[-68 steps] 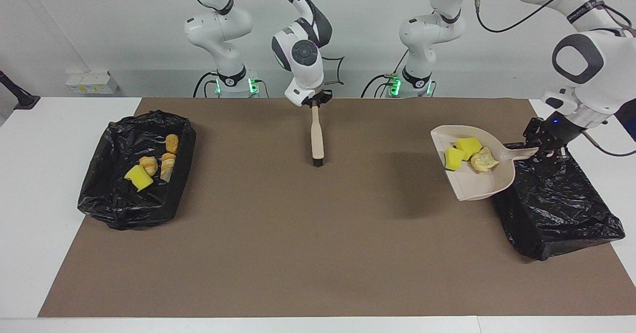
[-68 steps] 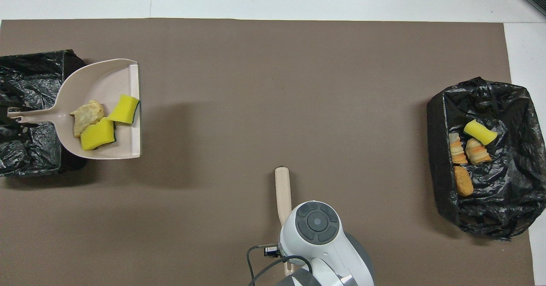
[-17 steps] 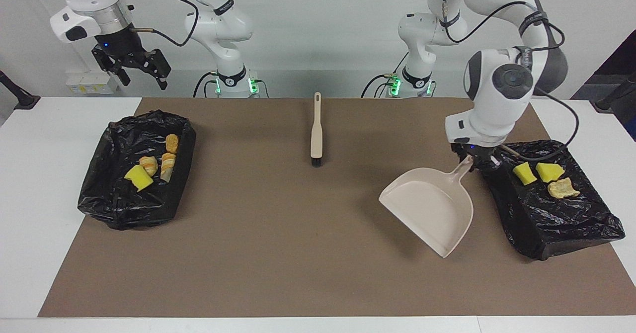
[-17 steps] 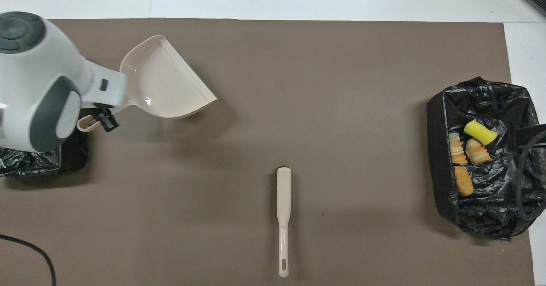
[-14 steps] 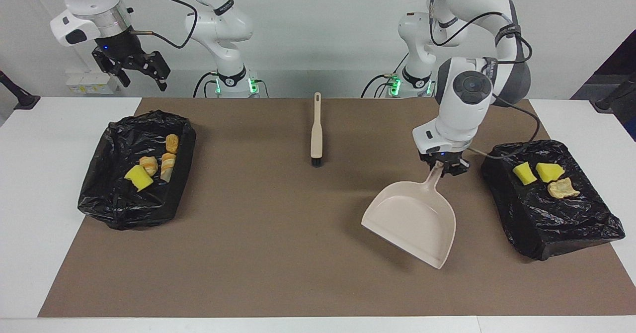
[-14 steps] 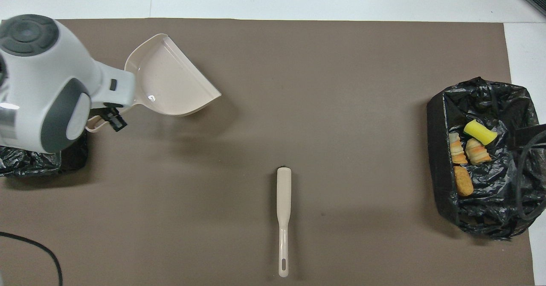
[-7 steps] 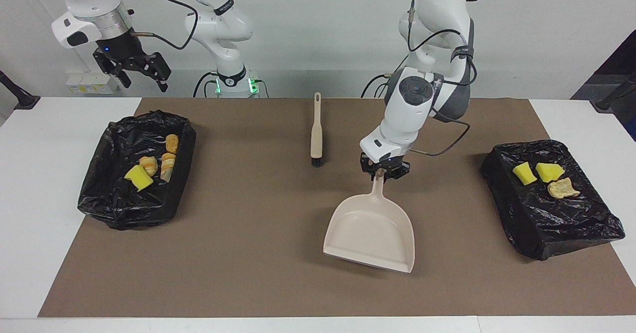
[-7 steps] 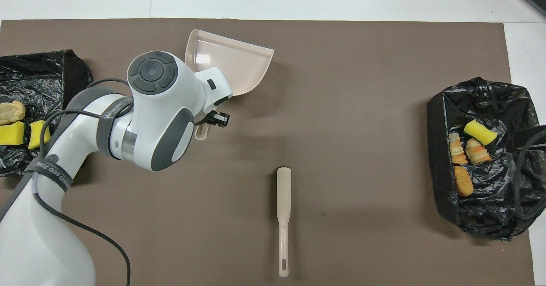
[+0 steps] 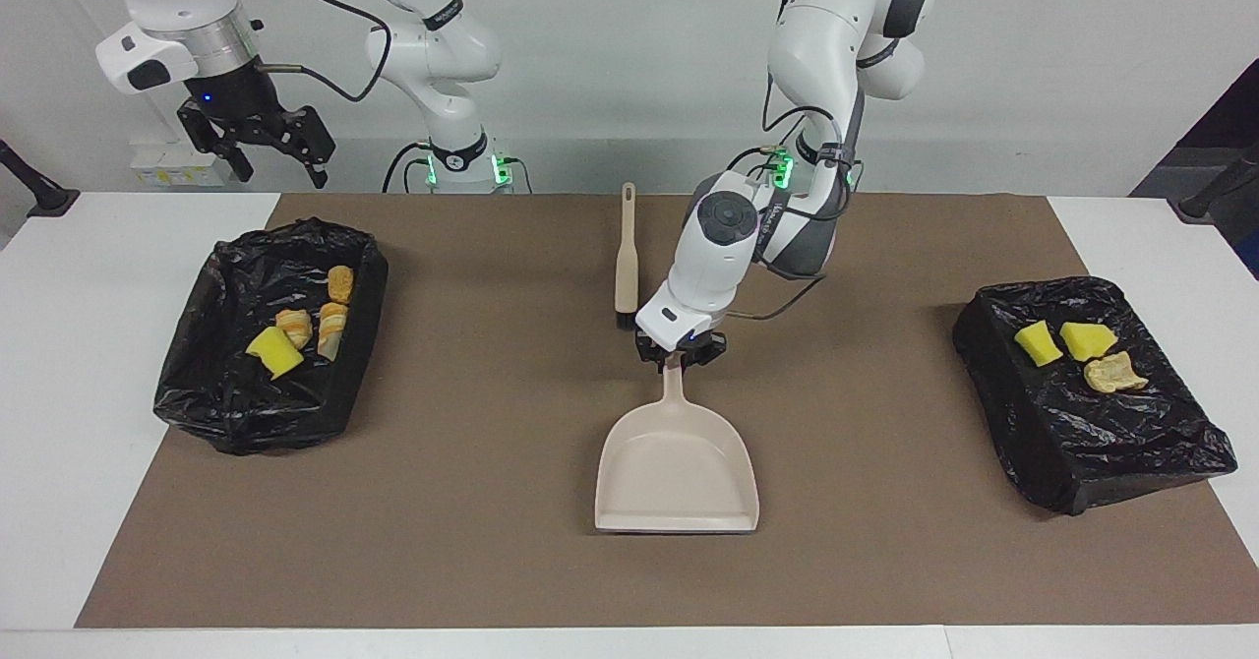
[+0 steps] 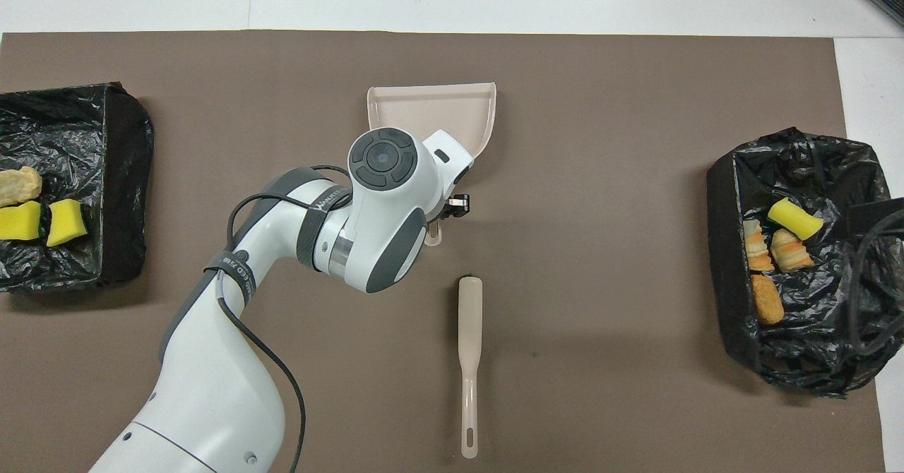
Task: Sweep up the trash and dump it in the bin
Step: 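Lift the empty dustpan and set it on the table with the left gripper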
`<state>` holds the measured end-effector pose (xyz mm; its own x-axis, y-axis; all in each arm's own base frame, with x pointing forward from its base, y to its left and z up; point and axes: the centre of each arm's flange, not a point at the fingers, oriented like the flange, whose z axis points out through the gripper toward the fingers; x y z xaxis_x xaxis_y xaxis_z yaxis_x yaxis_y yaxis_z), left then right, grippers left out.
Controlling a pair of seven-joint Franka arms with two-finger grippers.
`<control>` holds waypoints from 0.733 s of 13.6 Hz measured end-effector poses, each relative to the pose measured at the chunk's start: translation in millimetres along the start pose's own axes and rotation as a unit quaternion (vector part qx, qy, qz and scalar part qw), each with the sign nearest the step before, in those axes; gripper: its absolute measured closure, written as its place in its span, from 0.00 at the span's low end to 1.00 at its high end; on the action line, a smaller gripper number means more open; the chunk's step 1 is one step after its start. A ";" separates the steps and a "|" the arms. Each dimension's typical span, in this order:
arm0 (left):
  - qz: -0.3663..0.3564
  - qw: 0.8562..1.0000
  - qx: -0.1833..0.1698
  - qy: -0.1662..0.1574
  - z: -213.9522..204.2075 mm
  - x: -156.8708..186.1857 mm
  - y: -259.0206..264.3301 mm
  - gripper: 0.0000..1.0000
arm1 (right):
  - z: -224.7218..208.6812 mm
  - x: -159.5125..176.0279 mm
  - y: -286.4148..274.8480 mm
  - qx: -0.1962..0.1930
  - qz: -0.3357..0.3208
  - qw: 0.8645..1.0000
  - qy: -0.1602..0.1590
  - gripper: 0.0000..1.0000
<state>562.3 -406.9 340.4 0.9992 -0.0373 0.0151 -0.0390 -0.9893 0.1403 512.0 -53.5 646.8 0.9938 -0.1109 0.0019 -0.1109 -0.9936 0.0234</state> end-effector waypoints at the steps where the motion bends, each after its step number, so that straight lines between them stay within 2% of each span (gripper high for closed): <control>1: -0.019 1.000 -0.002 0.005 -5.0 3.6 -1.3 0.68 | 2.2 0.1 -0.1 0.000 0.000 1.000 -0.002 0.00; 2: -0.034 0.999 -0.003 0.010 -10.2 7.9 -4.8 0.62 | 3.0 0.1 -0.1 0.000 0.000 1.000 -0.003 0.00; 5: -0.054 0.998 -0.004 0.020 -26.9 16.1 -15.8 0.28 | 3.0 0.1 -1.8 0.000 -0.002 1.000 -0.003 0.00; 7: -0.066 0.998 -0.001 0.015 -41.8 21.3 -30.6 0.07 | 2.9 0.0 -4.8 0.000 -0.005 1.000 -0.003 0.00; 8: -0.075 0.997 0.001 0.011 -52.6 25.0 -42.3 0.00 | 2.9 0.0 -5.0 0.000 -0.005 1.000 -0.003 0.00; 10: -0.093 0.996 0.008 0.000 -77.5 33.5 -74.3 0.00 | 2.9 0.0 -4.9 0.000 -0.005 1.000 -0.003 0.00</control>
<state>597.9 -323.8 407.2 0.9893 0.1458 -0.0105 0.1459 -0.9813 0.1258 512.5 -48.7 643.8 0.9948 -0.1015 -0.0040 -0.1014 -0.9946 0.0234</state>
